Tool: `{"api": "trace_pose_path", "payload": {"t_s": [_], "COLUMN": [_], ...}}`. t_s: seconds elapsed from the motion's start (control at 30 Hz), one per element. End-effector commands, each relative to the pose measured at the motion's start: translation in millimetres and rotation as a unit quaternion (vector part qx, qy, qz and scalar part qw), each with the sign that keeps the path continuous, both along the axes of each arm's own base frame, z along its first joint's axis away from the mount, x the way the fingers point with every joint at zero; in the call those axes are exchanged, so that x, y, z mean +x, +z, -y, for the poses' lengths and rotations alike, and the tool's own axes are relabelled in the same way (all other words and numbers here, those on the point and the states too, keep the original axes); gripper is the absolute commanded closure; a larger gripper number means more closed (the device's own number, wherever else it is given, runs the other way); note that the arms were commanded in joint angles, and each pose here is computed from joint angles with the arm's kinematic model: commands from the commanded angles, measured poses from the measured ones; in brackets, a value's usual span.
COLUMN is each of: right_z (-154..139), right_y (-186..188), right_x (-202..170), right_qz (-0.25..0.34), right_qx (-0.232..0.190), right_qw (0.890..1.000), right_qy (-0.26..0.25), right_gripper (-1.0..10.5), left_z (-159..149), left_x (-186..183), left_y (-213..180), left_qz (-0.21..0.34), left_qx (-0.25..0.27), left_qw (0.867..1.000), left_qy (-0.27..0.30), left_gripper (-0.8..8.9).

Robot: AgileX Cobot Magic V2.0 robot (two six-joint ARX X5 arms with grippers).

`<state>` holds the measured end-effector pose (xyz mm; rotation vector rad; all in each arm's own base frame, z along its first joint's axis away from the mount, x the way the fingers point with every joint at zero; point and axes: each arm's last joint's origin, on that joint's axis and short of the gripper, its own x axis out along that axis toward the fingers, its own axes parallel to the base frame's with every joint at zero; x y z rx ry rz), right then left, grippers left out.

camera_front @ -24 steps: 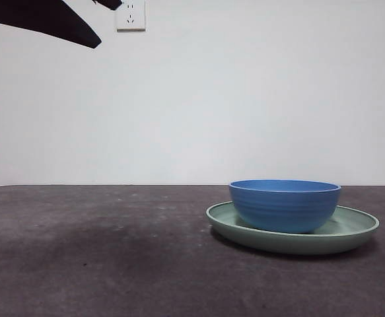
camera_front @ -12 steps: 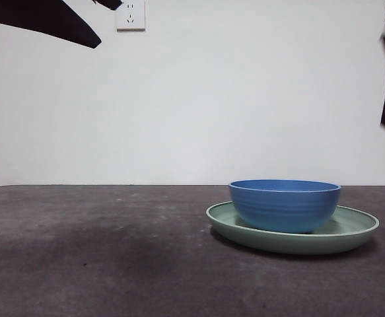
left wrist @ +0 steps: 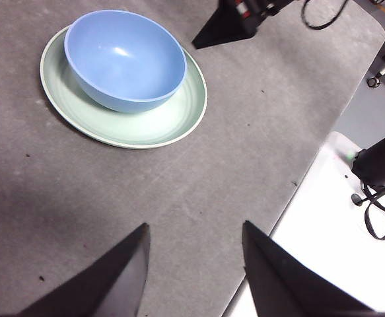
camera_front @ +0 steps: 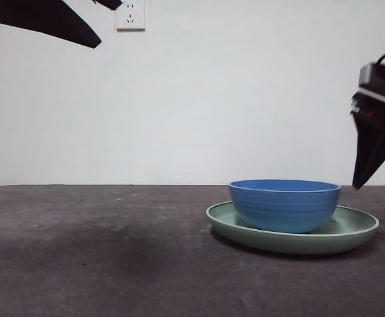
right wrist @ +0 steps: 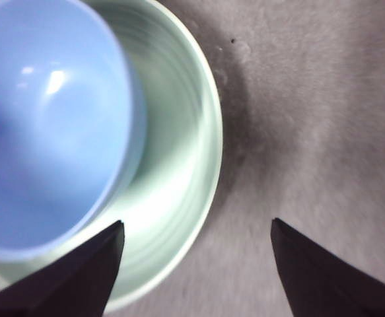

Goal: Pick up the blue bowl, put it on the green plate, put it on desk

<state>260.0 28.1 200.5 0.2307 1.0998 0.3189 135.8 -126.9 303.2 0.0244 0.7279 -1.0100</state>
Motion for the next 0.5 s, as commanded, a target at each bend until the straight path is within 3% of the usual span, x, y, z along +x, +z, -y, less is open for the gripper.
{"api": "trace_pose_path", "payload": {"t_s": [0.03, 0.23, 0.5], "right_z": [-1.2, -2.9, -3.9], "right_y": [-6.8, -23.8, -36.9], "right_x": [10.6, 23.3, 32.2], "right_qz": [-0.002, -0.005, -0.008], "right_qx": [0.005, 0.018, 0.028], "right_qw": [1.0, 1.0, 1.0], "right_qy": [-0.001, 0.006, 0.004], "right_gripper": [6.4, 7.4, 7.5], "left_z": [2.8, 2.9, 2.9], "left_x": [0.6, 0.7, 0.7], "left_y": [0.7, 0.8, 0.8], "left_qz": [0.005, 0.006, 0.005], "left_qx": [-0.001, -0.001, -0.001], "left_qw": [1.0, 1.0, 1.0], "left_qy": [-0.008, -0.008, -0.008], "left_gripper": [5.88, 5.88, 5.88]}}
